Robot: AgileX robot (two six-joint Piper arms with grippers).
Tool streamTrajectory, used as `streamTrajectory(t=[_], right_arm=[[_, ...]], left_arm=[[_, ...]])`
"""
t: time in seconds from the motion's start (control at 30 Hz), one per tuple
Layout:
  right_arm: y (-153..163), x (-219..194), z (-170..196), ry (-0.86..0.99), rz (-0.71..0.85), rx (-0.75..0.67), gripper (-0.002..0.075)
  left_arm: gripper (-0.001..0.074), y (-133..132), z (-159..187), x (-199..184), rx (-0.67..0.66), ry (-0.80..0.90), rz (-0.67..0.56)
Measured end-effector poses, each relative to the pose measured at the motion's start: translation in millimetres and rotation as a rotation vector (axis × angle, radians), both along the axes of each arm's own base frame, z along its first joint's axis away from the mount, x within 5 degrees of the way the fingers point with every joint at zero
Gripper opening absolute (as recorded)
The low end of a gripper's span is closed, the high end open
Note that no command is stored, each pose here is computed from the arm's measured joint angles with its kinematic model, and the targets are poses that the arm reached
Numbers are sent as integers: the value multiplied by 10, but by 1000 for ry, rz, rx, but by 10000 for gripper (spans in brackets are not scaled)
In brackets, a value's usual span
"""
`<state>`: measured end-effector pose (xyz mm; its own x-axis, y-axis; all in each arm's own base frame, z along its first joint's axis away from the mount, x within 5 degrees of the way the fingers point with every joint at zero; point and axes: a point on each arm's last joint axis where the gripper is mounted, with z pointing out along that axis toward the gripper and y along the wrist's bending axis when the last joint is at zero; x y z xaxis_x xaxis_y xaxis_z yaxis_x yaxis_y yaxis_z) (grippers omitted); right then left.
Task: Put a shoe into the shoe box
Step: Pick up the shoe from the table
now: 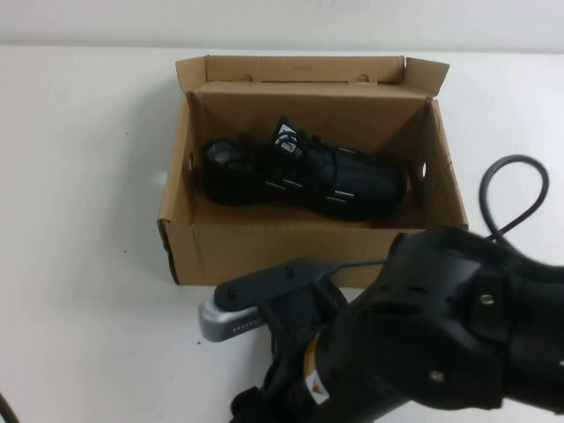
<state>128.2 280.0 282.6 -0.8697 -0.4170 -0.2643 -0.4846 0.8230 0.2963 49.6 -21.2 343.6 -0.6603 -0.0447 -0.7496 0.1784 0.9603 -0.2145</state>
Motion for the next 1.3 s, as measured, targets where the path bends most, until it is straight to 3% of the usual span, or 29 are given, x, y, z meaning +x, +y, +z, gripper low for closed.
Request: streamTrajectory(t=[0.77, 0.83, 0.93, 1.0, 1.1, 1.3], right_arm=[[242, 169, -668, 13, -6, -190, 367], [251, 182, -722, 10, -1, -209, 318], [251, 206, -773, -10, 20, -237, 122], [248, 213, -772, -21, 29, -242, 51], [245, 217, -766, -28, 31, -243, 7], [179, 194, -587, -59, 51, -221, -6]], left_arm=[[-4, -6, -17, -18, -3, 27, -7], [-4, -8, -18, -19, -4, 29, -8], [-4, -8, -18, -19, -4, 30, -8], [-4, -7, -20, -20, -3, 31, -8], [-4, -7, -21, -22, 3, 31, -14], [-4, -6, -30, -29, 20, 38, -27]])
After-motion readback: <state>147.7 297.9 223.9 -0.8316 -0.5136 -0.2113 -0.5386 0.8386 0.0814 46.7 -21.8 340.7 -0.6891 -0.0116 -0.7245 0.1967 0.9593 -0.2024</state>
